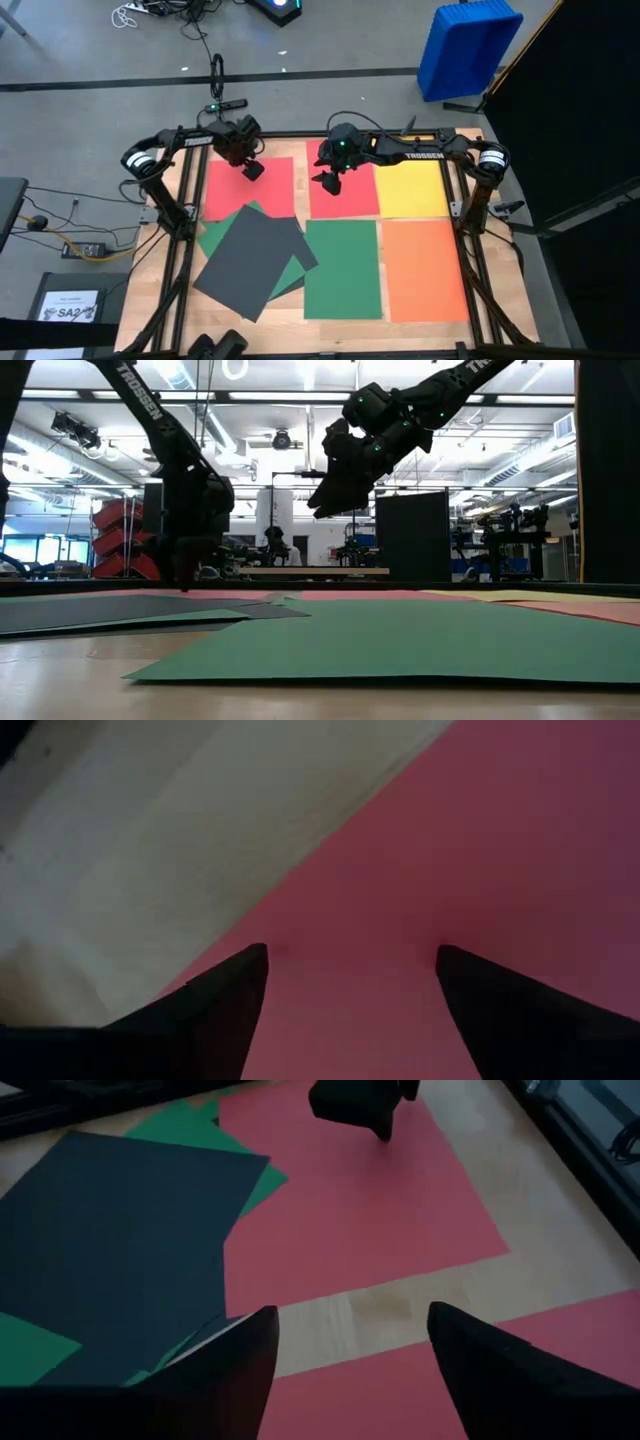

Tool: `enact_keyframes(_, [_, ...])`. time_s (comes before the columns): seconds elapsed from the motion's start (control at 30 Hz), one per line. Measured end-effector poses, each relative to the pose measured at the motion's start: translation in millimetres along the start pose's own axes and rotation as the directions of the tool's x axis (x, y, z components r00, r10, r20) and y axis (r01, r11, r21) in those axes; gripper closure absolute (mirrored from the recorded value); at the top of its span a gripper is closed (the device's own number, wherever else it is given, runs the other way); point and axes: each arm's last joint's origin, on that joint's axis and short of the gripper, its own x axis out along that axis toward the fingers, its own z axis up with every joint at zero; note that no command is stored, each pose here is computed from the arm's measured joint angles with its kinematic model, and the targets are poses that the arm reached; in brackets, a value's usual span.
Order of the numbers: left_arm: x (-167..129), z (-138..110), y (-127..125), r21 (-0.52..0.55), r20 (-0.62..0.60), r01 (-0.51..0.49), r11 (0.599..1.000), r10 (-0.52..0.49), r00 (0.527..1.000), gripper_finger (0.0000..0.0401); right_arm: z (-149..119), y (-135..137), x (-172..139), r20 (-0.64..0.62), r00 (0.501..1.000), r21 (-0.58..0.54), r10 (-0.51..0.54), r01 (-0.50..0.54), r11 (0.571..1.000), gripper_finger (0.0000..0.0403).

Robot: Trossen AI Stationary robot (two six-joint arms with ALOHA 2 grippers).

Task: Organize paper
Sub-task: Stack the pink colored paper on top of the pink colored papers

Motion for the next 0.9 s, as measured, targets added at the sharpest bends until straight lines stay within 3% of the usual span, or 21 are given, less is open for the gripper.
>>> enact_keyframes(0.33, [10, 0, -2, -0.024, -0.04, 0.035, 0.999, -0.036, 0.999, 0.0132, 0, -2, 0, -0.002, 1.0, -0.007, -0.029, 0.029, 1.0, 0.0167])
enact_keyframes(0.6, [11, 2, -2, -0.042, -0.022, 0.068, 0.997, -0.069, 0.997, 0.0169, -1, -17, -4, 0.006, 0.998, 0.05, -0.058, 0.058, 0.997, 0.0184])
enact_keyframes(0.9, [12, 7, -3, -0.048, 0.032, 0.077, 0.996, -0.075, 0.997, 0.0218, -14, -32, 15, -0.015, 0.999, 0.102, -0.042, 0.044, 0.994, 0.0177])
